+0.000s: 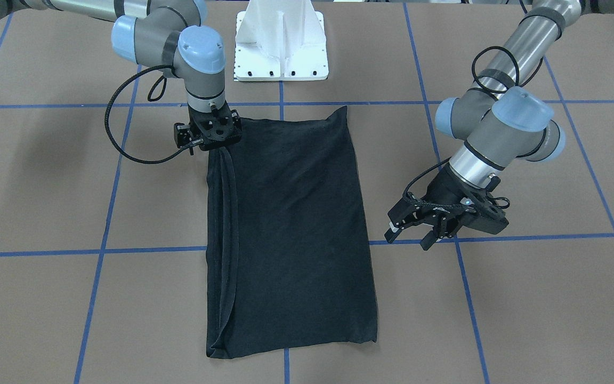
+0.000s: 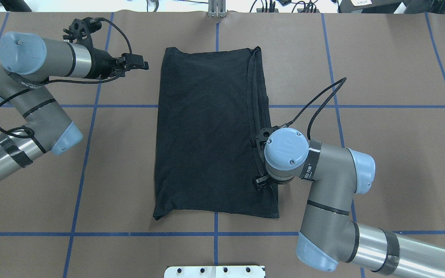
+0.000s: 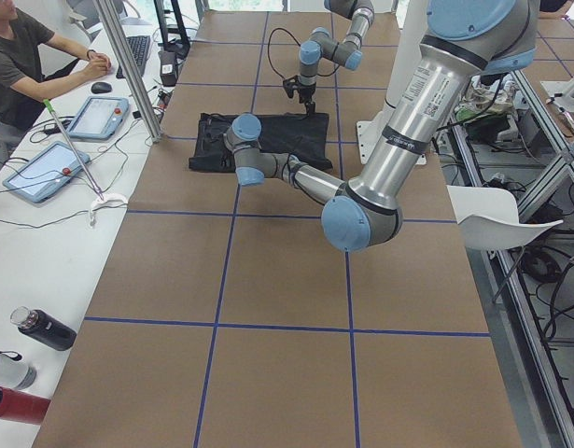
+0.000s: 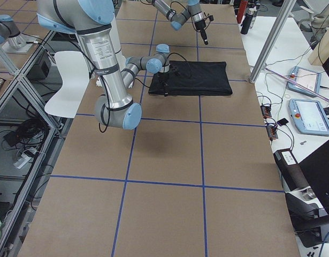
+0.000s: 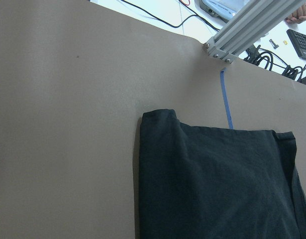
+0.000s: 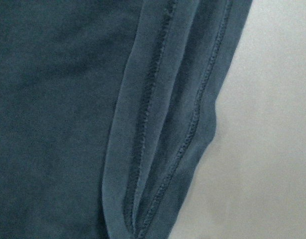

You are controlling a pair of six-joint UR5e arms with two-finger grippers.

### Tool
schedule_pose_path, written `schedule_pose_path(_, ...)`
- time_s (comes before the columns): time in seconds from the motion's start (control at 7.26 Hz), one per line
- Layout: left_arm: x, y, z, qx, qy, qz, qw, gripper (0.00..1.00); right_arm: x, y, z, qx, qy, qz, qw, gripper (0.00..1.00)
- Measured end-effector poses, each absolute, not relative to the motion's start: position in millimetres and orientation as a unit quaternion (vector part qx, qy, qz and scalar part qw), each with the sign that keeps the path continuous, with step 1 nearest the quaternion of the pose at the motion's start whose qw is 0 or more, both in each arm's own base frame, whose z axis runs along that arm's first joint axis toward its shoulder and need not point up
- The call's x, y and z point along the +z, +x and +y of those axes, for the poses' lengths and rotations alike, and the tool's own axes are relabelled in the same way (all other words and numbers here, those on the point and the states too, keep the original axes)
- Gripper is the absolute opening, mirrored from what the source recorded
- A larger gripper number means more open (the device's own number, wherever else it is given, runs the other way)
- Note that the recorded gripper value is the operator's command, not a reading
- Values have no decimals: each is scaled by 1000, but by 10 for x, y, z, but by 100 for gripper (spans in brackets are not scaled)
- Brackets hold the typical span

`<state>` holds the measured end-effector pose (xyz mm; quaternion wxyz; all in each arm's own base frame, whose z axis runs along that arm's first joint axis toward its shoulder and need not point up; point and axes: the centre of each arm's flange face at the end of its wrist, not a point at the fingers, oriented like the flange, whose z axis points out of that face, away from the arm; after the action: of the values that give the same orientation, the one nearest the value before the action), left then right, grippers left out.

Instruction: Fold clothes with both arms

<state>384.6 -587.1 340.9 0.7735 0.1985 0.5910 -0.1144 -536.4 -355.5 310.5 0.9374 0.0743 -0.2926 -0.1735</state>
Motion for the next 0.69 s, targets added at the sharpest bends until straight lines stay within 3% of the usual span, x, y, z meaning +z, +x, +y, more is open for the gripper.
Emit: schedule_pose_path(0.69,3408,3845,-5870,-114,199,591,773,100,3335,-5194,-3731,-160,70,-276,945,100)
